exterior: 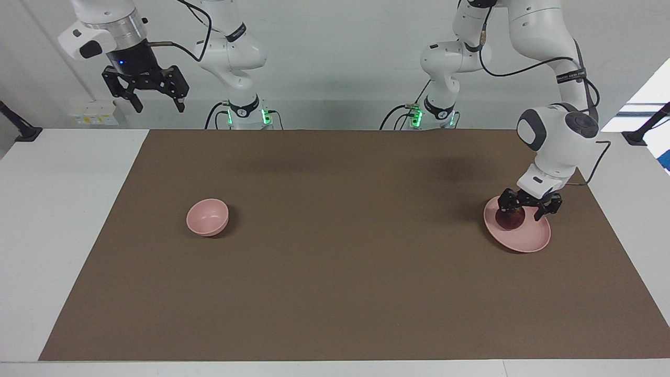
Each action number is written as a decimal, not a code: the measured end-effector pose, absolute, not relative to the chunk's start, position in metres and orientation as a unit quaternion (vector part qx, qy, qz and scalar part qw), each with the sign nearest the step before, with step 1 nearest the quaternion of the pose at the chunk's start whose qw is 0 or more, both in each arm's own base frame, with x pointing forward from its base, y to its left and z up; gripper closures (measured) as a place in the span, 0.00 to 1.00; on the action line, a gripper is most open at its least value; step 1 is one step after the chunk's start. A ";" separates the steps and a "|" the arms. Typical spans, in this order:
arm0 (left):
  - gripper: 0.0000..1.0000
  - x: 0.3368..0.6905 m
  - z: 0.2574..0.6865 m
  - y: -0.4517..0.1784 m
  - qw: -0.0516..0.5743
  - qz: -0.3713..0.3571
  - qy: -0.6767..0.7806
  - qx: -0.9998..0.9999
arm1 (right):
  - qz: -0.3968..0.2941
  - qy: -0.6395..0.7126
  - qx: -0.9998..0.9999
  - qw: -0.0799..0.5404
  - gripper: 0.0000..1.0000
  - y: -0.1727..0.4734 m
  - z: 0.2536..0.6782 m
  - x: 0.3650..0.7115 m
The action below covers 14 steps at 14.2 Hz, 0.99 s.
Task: Move apple from plate to bowl
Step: 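Reach the left gripper down onto the red apple on the plate and grasp, then lift the apple with the left gripper while the right gripper approaches it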
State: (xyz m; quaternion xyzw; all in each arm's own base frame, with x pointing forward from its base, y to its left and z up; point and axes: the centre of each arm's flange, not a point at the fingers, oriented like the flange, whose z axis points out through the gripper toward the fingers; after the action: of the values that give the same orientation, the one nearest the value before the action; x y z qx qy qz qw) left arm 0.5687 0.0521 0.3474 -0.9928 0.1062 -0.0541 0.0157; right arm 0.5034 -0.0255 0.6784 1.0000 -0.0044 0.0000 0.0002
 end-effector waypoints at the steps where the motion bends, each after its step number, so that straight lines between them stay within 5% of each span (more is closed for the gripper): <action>1: 0.00 0.567 0.344 0.052 0.015 -0.051 0.100 -0.994 | 0.000 -0.005 1.000 0.000 0.00 -0.026 0.678 0.503; 5: 0.06 0.566 0.344 0.050 0.014 -0.050 0.092 -0.994 | -0.002 -0.006 1.000 0.000 0.00 -0.027 0.677 0.503; 8: 0.28 0.568 0.348 0.049 0.014 -0.056 0.091 -0.994 | -0.001 -0.006 1.000 0.000 0.00 -0.027 0.677 0.503; 14: 0.28 0.574 0.392 0.034 0.012 -0.058 0.103 -0.993 | -0.001 -0.006 1.000 0.000 0.00 -0.028 0.677 0.503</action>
State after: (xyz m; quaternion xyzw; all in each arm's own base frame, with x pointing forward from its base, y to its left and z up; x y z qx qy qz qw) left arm 0.5738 0.0344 0.3924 -0.9929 0.1032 -0.0581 0.0120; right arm 0.5027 -0.0275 0.6773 1.0000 -0.0063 -0.0014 0.0000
